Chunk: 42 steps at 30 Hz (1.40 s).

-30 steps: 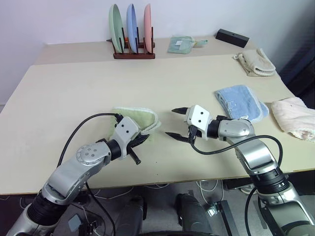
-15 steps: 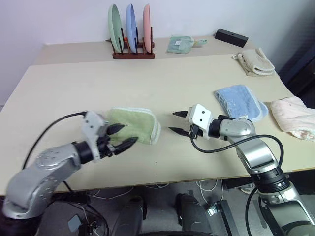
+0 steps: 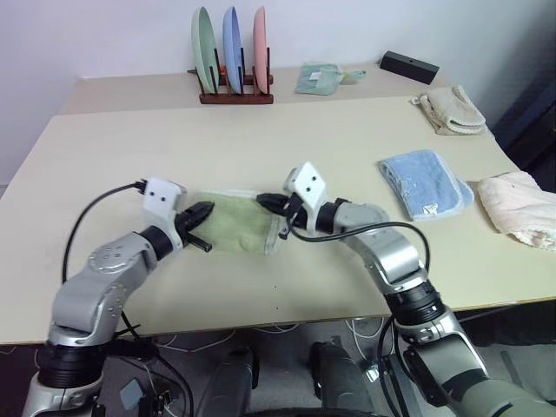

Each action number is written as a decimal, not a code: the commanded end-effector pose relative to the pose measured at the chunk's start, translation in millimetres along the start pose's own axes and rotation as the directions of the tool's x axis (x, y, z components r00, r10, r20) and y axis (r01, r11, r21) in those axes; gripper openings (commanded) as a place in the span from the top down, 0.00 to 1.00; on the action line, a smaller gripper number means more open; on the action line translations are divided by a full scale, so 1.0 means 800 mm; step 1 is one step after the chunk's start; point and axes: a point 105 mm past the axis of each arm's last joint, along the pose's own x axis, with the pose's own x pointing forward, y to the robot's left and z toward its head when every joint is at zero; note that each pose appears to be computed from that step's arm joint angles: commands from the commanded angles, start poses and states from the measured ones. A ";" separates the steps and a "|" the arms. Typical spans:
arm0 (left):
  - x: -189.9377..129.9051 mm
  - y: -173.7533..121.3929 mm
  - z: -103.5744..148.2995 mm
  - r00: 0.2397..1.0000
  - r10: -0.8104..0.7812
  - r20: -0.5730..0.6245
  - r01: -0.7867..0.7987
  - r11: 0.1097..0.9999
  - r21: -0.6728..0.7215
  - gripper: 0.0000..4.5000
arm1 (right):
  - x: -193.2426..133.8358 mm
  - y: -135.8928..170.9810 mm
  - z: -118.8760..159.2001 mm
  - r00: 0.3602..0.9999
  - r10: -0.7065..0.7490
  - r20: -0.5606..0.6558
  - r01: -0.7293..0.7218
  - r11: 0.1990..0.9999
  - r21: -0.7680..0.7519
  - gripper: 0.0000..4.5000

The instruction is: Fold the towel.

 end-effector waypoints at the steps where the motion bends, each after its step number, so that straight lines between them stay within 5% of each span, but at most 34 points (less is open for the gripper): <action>1: 0.013 0.005 -0.019 1.000 0.019 -0.020 -0.019 1.000 0.016 0.99 | 0.014 0.002 -0.026 0.998 -0.018 -0.065 0.018 1.000 0.000 1.00; 6: 0.021 0.009 -0.047 0.998 0.027 -0.059 -0.028 1.000 -0.006 0.99 | 0.013 0.002 -0.071 0.983 -0.038 -0.182 0.039 0.999 0.001 1.00; 13: 0.014 0.013 -0.033 0.999 0.042 0.026 -0.041 0.998 -0.044 0.99 | 0.004 -0.013 -0.041 0.994 -0.077 -0.083 0.075 0.997 -0.028 1.00; 16: -0.010 0.029 0.008 0.985 0.084 0.151 -0.065 0.990 -0.129 1.00 | -0.016 -0.020 -0.003 0.999 -0.042 0.007 0.043 0.994 -0.104 0.84; 18: -0.028 0.042 0.025 0.974 0.115 0.196 -0.081 0.981 -0.174 0.87 | -0.032 -0.021 0.012 1.000 -0.009 0.027 0.013 0.987 -0.159 0.63; 24: -0.063 0.071 0.024 0.967 0.206 0.150 -0.152 0.940 -0.306 0.24 | -0.065 -0.018 0.025 0.998 0.056 0.008 -0.052 0.971 -0.234 0.00; 27: -0.059 0.064 0.000 0.985 0.165 0.056 -0.129 0.907 -0.402 0.02 | -0.070 -0.017 0.031 0.998 0.060 0.014 -0.055 0.968 -0.245 0.00; 40: -0.013 -0.013 -0.040 0.994 -0.087 -0.071 0.020 0.759 -0.651 0.02 | -0.077 -0.008 0.034 0.997 0.064 0.031 -0.055 0.968 -0.244 0.00; 42: -0.008 -0.027 -0.044 0.990 -0.116 -0.077 0.038 0.756 -0.654 0.14 | -0.079 -0.007 0.035 0.997 0.065 0.033 -0.055 0.968 -0.246 0.00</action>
